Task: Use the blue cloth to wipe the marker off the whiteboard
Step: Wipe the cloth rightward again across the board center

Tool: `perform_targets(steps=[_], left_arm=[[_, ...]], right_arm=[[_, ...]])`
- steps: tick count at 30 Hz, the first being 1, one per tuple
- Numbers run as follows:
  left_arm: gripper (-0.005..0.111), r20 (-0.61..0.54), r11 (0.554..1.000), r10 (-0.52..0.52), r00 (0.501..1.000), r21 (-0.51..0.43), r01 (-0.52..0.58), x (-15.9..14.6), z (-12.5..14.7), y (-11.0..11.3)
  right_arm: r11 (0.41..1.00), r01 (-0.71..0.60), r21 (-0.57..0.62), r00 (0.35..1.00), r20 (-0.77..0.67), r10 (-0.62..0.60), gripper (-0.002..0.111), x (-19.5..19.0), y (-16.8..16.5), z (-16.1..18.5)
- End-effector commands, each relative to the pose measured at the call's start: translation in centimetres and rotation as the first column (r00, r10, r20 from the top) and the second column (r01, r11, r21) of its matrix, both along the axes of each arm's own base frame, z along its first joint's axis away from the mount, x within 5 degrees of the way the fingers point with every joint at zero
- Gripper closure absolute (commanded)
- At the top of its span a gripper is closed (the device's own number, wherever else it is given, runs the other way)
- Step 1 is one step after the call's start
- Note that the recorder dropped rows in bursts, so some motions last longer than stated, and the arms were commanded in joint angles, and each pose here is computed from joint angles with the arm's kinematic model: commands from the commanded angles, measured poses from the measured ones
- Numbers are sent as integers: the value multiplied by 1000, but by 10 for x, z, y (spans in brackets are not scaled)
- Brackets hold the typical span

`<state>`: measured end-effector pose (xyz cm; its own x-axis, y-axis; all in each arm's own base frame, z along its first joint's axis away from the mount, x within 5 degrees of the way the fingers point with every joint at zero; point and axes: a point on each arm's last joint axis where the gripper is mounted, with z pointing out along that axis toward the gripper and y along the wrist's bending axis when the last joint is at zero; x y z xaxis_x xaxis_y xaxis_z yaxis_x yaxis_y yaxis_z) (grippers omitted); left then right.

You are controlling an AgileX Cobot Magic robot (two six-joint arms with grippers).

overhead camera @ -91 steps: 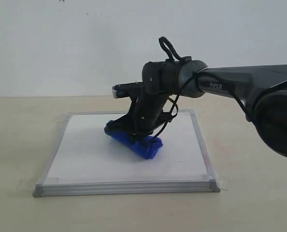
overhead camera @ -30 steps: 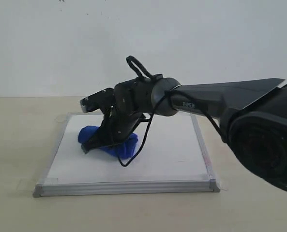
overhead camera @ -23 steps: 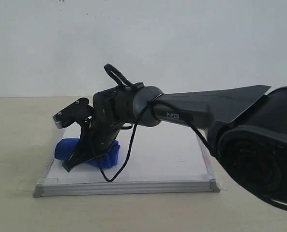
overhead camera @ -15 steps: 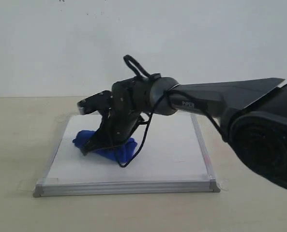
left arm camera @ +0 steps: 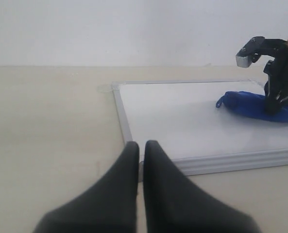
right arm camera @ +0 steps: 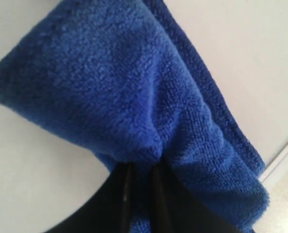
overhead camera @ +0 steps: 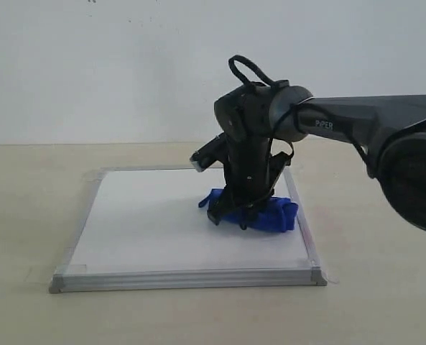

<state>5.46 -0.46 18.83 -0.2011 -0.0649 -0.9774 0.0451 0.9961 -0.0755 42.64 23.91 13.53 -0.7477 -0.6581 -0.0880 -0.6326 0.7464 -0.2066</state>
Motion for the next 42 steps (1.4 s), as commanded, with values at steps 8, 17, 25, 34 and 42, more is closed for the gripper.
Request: perform_targets(steps=[8,17,25,34,42], left_arm=[[103,3,1000,1,1000,5,-1,0,-1,0],[103,3,1000,1,1000,5,-1,0,-1,0],[103,3,1000,1,1000,5,-1,0,-1,0],[103,3,1000,1,1000,5,-1,0,-1,0],[103,3,1000,1,1000,5,-1,0,-1,0]], right_arm=[[980,-12,-197,965,-258,-40,109,-47,-36,-40],[994,-99,-37,983,-158,92,109,-81,26,-14],[970,-240,-41,971,-21,239,109,-87,54,-17],[969,127,-210,992,9,-128,109,-33,-45,-14],[966,192,-173,979,-34,-201,109,-35,-47,-16]])
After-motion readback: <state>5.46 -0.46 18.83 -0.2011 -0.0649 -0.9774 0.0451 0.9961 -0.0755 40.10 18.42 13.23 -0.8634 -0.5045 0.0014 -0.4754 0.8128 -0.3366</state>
